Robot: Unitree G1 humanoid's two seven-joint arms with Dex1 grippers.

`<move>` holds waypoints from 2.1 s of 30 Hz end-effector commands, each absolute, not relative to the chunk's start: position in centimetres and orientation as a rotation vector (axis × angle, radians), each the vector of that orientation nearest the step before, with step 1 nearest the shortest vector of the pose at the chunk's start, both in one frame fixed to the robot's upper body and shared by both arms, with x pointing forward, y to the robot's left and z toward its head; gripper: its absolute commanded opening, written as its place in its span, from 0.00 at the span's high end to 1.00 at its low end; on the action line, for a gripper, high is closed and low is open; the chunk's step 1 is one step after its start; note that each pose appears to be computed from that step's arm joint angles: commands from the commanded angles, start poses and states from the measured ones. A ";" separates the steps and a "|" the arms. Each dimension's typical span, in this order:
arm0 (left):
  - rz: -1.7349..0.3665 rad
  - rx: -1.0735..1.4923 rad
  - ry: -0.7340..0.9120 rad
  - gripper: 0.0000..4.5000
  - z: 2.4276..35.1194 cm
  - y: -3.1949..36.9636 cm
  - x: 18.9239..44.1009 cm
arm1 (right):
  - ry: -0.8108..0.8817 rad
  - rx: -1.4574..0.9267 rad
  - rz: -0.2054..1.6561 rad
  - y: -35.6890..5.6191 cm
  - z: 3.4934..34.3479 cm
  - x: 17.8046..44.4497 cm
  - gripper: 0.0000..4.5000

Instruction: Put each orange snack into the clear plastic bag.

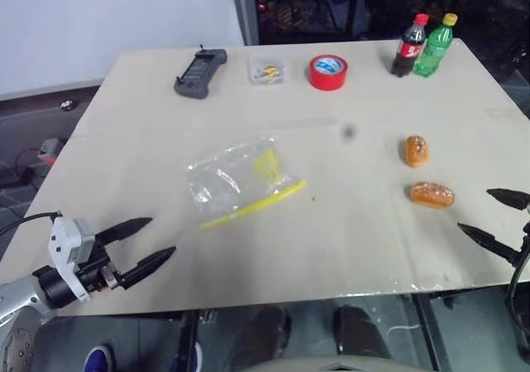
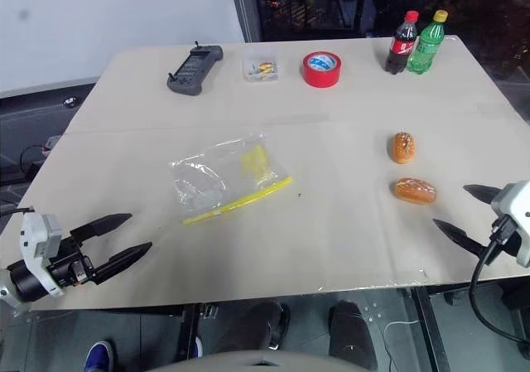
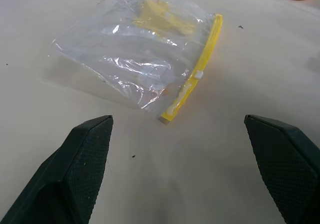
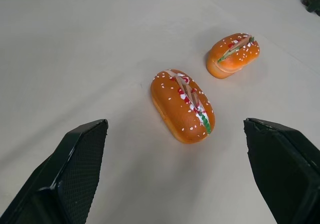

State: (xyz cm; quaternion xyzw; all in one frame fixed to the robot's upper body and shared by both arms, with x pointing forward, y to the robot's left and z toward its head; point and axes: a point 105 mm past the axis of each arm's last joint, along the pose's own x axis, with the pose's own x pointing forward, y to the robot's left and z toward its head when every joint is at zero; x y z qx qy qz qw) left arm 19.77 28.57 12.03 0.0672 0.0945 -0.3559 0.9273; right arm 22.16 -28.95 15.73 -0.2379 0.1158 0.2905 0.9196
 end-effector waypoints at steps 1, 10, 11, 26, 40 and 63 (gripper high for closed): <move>-0.748 0.145 0.181 0.01 12.6 28.1 20.0 | 0.193 -0.519 0.595 -28.8 16.9 22.2 0.01; -0.735 0.149 0.145 0.01 13.2 26.9 21.3 | 0.131 -0.492 0.635 -26.5 17.0 23.1 0.01; -0.734 0.154 0.137 0.01 13.3 26.8 21.5 | 0.122 -0.491 0.642 -26.2 17.0 23.1 0.01; -0.657 0.100 0.094 0.01 13.5 26.2 22.9 | -0.020 -0.456 0.742 -21.2 18.0 25.2 0.01; -0.559 -0.407 0.411 0.01 12.2 28.3 26.7 | -0.208 -0.402 1.172 -11.6 19.4 24.1 0.01; -0.957 -0.880 0.608 0.93 10.8 18.9 32.9 | -0.265 -0.468 1.058 -9.6 19.2 24.0 0.00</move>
